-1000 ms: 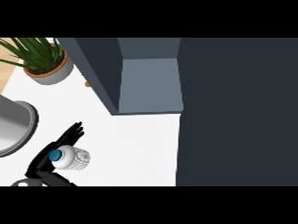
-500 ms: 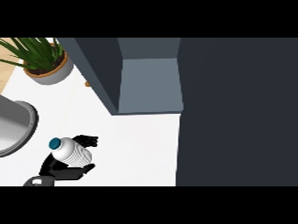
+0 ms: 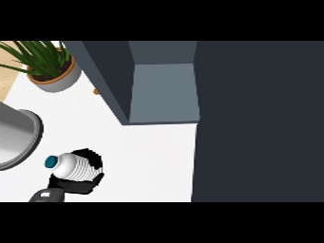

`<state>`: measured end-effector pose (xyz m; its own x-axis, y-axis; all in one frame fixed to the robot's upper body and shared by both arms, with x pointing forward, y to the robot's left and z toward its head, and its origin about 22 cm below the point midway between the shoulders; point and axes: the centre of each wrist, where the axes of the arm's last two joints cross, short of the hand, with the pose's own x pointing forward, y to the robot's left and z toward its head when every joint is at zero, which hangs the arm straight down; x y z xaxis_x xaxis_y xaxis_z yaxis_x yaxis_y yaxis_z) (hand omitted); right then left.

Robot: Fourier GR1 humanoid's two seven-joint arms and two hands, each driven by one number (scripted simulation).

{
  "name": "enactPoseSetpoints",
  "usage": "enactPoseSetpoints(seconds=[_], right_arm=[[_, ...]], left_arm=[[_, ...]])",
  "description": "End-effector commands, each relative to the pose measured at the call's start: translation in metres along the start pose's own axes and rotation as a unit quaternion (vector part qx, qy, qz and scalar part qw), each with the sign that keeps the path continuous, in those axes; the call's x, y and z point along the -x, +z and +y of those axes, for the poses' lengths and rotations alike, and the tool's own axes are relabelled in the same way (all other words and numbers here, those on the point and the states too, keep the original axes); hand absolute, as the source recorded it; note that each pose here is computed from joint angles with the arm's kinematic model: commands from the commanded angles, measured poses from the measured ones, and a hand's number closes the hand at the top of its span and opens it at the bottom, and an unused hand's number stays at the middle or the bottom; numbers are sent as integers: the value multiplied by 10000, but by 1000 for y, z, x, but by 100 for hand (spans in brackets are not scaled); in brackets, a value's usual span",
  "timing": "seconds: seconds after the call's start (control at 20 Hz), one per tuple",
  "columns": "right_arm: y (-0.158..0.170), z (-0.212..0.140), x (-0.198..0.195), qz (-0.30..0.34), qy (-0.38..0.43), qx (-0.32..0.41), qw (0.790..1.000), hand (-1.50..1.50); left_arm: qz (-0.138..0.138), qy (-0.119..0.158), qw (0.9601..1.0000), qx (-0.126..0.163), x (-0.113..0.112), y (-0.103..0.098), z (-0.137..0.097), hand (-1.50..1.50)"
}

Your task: Pick up the bottled water, place it into the cabinet and close the cabinet

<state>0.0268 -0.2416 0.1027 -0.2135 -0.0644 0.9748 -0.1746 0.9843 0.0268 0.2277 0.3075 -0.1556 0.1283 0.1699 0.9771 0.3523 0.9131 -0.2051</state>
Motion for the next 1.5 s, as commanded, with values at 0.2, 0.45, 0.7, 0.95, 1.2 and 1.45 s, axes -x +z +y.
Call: enactPoseSetpoints(seconds=[0.2, 0.45, 0.7, 0.95, 1.2, 1.45], right_arm=[[1, 3, -20, -167, 43, 69, 9998, -150], [-2, 5, -26, -251, -14, 20, 9997, -150], [-3, 7, -39, -195, -84, -9, 9998, -150], [-5, 10, -12, -98, -154, 54, 9998, -150], [-7, -3, -14, -160, -114, 49, 9998, -150], [-3, 6, -17, -194, -202, 154, 9995, -150]], left_arm=[[-1227, 684, 9685, -2057, 35, -6, -55, 150], [-1504, 610, 9701, -1802, 25, -31, -67, 150], [-1486, 855, 9734, -1519, 8, -58, -76, 150], [-1411, 790, 9771, -1383, -20, -83, -102, 150], [-1414, 756, 9792, -1245, -51, -112, -136, 150], [-1697, -14, 9765, -1329, -89, -133, -158, 150]])
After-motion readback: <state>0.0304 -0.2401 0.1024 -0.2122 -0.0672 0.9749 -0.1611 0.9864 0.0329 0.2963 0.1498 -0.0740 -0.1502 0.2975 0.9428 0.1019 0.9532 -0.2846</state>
